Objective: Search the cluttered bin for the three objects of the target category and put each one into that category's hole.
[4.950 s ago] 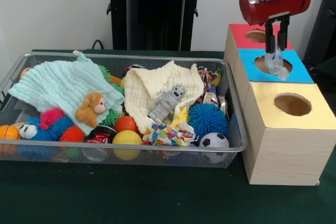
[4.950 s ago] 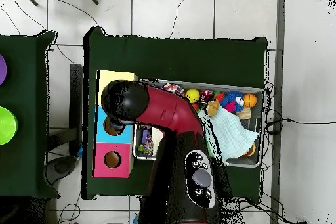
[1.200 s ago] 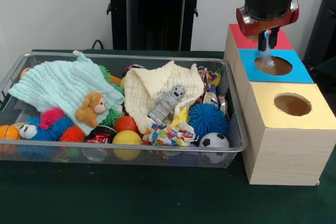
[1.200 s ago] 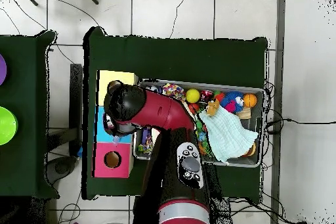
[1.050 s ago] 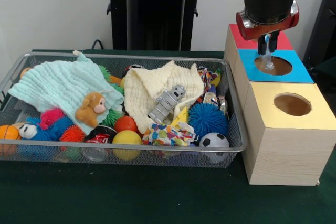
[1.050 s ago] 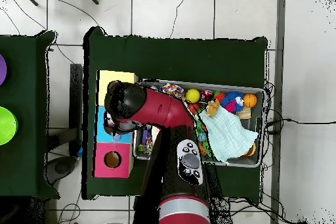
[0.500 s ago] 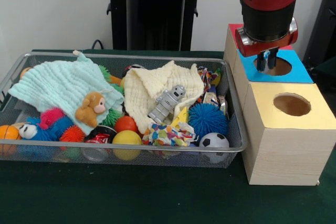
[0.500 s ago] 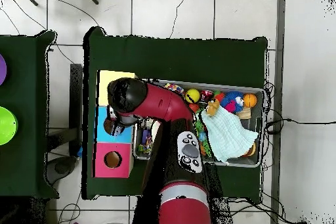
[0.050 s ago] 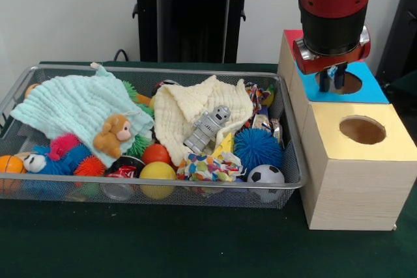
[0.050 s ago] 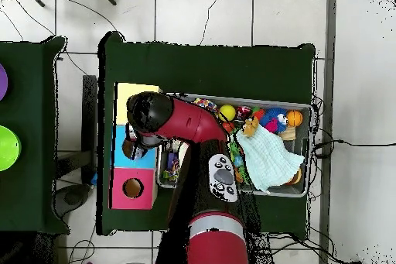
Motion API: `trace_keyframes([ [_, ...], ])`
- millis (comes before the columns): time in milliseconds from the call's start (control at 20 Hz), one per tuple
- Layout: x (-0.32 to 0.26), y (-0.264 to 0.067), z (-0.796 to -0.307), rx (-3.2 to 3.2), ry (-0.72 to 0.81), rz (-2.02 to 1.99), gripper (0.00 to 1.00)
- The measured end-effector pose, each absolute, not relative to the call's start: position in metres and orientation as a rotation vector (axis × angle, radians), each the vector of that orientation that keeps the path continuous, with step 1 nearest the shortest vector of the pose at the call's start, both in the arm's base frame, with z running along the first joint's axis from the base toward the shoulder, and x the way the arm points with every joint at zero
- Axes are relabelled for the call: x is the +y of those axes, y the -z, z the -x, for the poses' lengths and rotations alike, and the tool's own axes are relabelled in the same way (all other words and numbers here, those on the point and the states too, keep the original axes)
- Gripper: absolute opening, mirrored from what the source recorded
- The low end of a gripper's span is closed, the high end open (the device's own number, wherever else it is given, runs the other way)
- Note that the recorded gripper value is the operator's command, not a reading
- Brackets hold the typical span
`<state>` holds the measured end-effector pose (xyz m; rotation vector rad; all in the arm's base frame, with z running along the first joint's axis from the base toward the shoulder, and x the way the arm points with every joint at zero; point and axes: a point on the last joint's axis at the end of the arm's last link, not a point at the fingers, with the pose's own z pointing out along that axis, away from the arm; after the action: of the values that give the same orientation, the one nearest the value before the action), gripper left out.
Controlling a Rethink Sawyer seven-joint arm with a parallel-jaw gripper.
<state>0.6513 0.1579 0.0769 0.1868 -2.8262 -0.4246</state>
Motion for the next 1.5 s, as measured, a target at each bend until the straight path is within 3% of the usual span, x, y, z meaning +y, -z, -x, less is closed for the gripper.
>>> trace_keyframes([
  [950,0.168,-0.081,-0.652,-2.827,0.428,-0.199,1.00],
  [1250,0.157,-0.087,-0.654,-2.857,0.325,-0.236,1.00],
  [1500,0.111,-0.108,-0.668,-2.921,0.142,-0.270,1.00],
])
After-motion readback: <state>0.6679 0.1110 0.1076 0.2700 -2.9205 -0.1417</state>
